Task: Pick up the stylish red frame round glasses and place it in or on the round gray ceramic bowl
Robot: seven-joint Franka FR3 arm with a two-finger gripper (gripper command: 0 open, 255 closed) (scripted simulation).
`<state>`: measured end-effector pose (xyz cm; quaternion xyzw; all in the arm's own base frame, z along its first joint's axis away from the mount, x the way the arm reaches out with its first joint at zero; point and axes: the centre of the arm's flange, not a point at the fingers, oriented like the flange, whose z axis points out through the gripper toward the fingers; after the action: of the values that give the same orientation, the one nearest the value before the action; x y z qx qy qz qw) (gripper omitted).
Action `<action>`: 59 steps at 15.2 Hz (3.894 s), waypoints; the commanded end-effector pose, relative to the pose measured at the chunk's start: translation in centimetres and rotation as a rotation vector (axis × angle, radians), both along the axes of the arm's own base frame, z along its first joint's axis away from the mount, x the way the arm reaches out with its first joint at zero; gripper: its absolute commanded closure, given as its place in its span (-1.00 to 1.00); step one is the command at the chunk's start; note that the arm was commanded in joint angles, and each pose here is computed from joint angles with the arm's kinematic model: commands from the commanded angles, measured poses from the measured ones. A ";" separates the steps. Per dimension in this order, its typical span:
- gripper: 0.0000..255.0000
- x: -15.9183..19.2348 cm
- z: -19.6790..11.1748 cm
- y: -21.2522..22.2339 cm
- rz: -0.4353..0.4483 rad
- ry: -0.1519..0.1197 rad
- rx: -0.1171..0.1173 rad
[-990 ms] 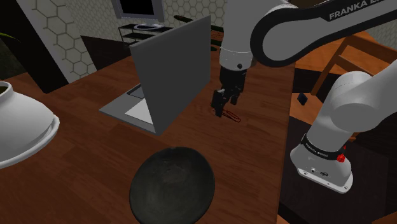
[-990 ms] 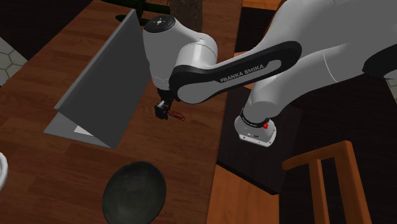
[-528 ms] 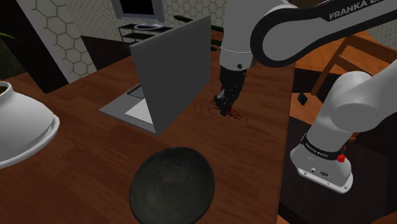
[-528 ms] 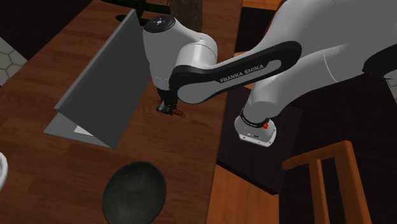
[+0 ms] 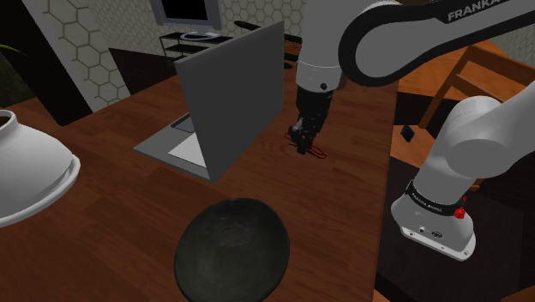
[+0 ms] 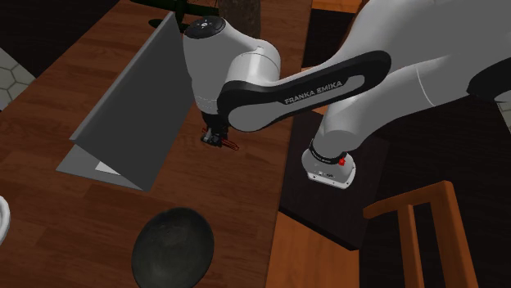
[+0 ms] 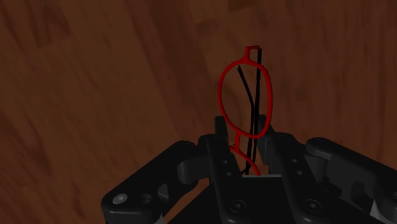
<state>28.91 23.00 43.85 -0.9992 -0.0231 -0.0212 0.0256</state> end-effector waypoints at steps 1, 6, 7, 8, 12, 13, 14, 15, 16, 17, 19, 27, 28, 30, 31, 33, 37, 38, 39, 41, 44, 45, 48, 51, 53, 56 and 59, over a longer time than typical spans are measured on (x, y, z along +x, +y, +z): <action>1.00 0.1 0.9 0.0 0.000 0.000 0.000; 1.00 0.1 3.6 0.0 0.000 0.000 0.000; 1.00 0.1 4.1 0.0 0.000 0.000 0.000; 1.00 0.1 4.6 0.0 0.000 0.000 0.000; 1.00 0.1 6.7 0.0 0.000 0.000 0.000; 1.00 0.1 7.2 0.0 0.000 0.000 0.000; 1.00 0.1 7.8 0.0 0.000 0.000 0.000; 1.00 0.1 8.3 0.0 0.000 0.000 0.000; 1.00 0.1 8.8 0.0 0.000 0.000 0.000; 1.00 0.1 9.4 0.0 0.000 0.000 0.000; 1.00 0.1 10.4 0.0 0.000 0.000 0.000; 1.00 -1.9 11.3 7.6 0.000 0.000 0.000; 1.00 -2.3 11.3 8.9 0.000 0.000 0.000; 1.00 -2.9 11.2 11.5 0.000 0.000 0.000; 1.00 -3.3 11.2 12.7 0.000 0.000 0.000; 1.00 -3.9 11.2 15.3 0.000 0.000 0.000; 1.00 -5.2 11.2 20.4 0.000 0.000 0.000; 1.00 -5.6 11.2 21.7 0.000 0.000 0.000; 1.00 -5.9 11.1 23.0 0.000 0.000 0.000; 1.00 -6.6 11.1 25.5 0.000 0.000 0.000; 1.00 -7.5 11.1 29.2 0.000 0.000 0.000; 1.00 -7.5 10.6 29.2 0.000 0.000 0.000; 1.00 -7.5 9.0 29.2 0.000 0.000 0.000; 1.00 -7.5 7.4 29.2 0.000 0.000 0.000; 1.00 -7.5 6.3 29.2 0.000 0.000 0.000; 1.00 -7.5 4.8 29.2 0.000 0.000 0.000; 1.00 -7.5 4.3 29.2 0.000 0.000 0.000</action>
<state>21.36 52.19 48.28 -0.9992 -0.0232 -0.0211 0.0255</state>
